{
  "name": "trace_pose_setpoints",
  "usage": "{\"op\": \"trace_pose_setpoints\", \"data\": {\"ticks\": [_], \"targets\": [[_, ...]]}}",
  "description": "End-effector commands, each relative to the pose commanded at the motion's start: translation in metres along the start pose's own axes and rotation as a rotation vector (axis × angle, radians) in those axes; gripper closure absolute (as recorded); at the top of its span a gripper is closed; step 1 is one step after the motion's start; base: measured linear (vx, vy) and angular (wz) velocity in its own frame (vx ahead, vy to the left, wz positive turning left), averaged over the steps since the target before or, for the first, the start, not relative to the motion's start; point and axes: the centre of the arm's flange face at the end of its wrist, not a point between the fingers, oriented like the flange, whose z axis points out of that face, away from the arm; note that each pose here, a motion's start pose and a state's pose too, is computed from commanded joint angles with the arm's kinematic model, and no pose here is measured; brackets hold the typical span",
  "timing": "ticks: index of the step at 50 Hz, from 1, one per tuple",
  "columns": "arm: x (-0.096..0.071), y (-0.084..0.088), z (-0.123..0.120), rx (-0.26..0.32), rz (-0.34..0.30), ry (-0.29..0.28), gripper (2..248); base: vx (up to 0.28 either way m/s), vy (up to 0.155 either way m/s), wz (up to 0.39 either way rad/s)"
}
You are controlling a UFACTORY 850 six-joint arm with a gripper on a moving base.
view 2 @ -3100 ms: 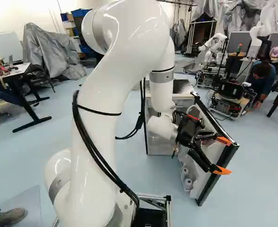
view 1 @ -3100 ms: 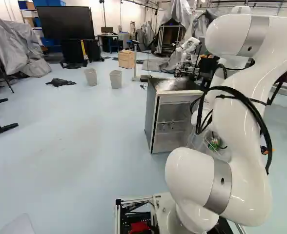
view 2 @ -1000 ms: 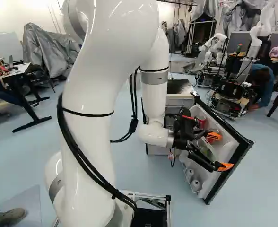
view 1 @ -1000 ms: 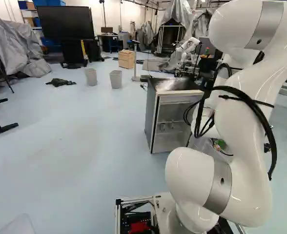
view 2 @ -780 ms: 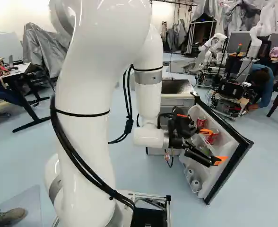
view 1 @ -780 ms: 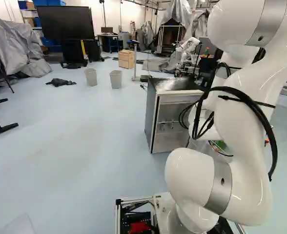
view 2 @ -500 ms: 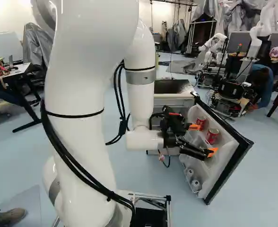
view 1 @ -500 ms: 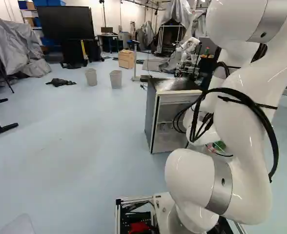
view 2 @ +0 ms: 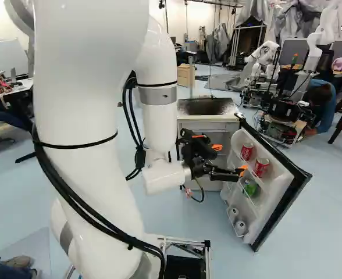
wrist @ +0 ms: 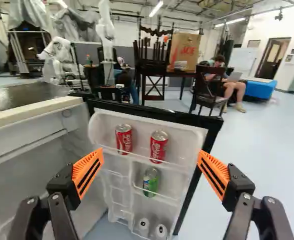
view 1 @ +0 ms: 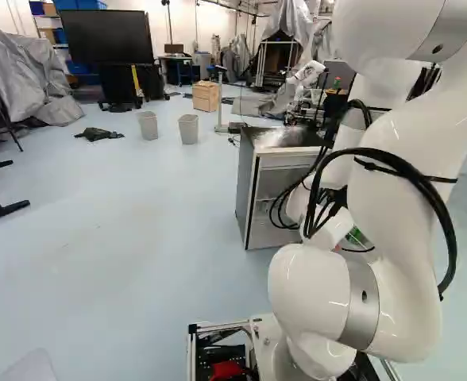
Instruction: Grab a drink from the fridge
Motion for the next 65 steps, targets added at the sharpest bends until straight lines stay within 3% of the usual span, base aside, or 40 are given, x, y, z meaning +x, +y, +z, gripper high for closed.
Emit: {"op": "trace_pose_setpoints", "data": {"ticks": [46, 65], "targets": [[0.003, -0.041, 0.016, 0.445, -0.006, 0.038, 3, 0.0, 0.0, 0.0], [-0.008, -0.055, 0.036, 0.553, -0.04, -0.067, 3, 0.0, 0.0, 0.0]]}}
